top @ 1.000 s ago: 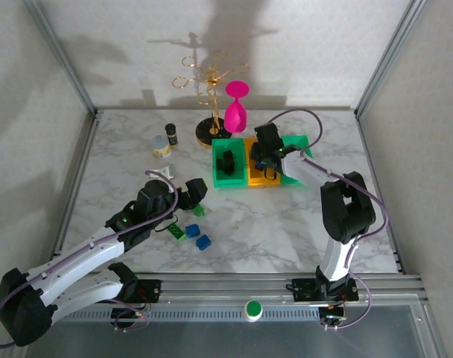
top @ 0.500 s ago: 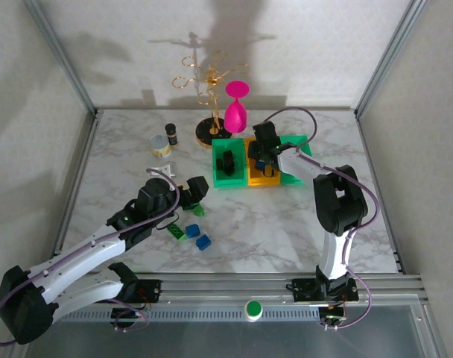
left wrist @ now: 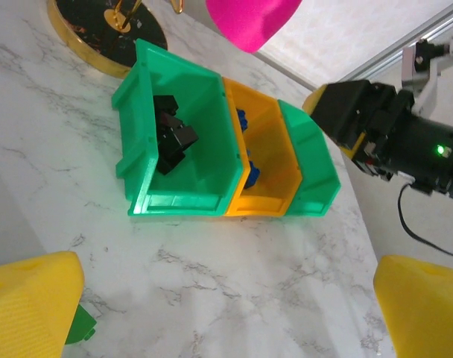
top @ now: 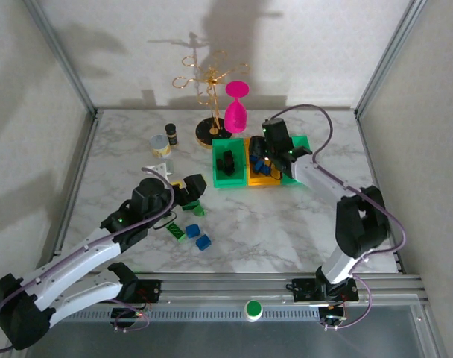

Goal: Sort the legos into containers by color
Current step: Place the lego in the container, then pick up the lego from the bottom-center of the table.

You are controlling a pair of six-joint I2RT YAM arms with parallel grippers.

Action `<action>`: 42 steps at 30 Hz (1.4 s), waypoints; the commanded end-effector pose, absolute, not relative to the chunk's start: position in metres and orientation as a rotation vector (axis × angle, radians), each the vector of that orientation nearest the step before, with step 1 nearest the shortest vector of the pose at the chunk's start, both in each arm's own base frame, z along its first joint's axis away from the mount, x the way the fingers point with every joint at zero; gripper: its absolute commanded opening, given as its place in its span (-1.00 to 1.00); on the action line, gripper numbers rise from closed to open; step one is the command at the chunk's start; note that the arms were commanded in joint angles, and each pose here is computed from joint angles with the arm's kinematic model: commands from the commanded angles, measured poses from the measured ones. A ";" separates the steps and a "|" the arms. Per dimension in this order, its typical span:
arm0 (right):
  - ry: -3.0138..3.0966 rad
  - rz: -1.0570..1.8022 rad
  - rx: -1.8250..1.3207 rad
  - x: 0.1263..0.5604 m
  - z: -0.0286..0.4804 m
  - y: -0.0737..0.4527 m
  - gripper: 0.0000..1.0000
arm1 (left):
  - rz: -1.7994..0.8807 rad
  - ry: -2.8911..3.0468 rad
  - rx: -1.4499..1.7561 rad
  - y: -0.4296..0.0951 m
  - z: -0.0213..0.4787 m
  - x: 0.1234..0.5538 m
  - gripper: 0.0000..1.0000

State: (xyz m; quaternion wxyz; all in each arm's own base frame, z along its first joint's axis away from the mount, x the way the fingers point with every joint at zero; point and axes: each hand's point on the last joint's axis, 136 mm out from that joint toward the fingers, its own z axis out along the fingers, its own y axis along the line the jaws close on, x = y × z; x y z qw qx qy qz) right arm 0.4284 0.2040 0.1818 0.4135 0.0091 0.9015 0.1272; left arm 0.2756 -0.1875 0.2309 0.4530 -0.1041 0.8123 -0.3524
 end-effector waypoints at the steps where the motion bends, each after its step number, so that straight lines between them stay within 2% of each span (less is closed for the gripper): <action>1: 2.312 0.366 0.019 0.396 0.177 0.211 0.25 | -0.852 1.993 -0.261 -0.177 0.241 0.270 0.99; 7: 2.372 0.417 0.001 0.340 0.161 0.224 0.31 | -0.833 2.032 -0.288 -0.165 0.229 0.257 0.99; 12: 2.417 0.491 -0.102 0.286 0.141 0.256 0.37 | -0.802 2.056 -0.339 -0.151 0.214 0.246 0.99; 23: 2.536 0.590 -0.237 0.198 0.095 0.327 0.46 | -0.752 2.103 -0.453 -0.127 0.183 0.228 0.99; 30: 2.549 0.626 -0.361 0.173 0.077 0.367 0.49 | -0.704 2.099 -0.545 -0.106 0.174 0.217 0.99; 42: 2.537 0.569 -0.655 0.141 0.052 0.395 0.53 | -0.653 2.089 -0.603 -0.090 0.175 0.210 0.99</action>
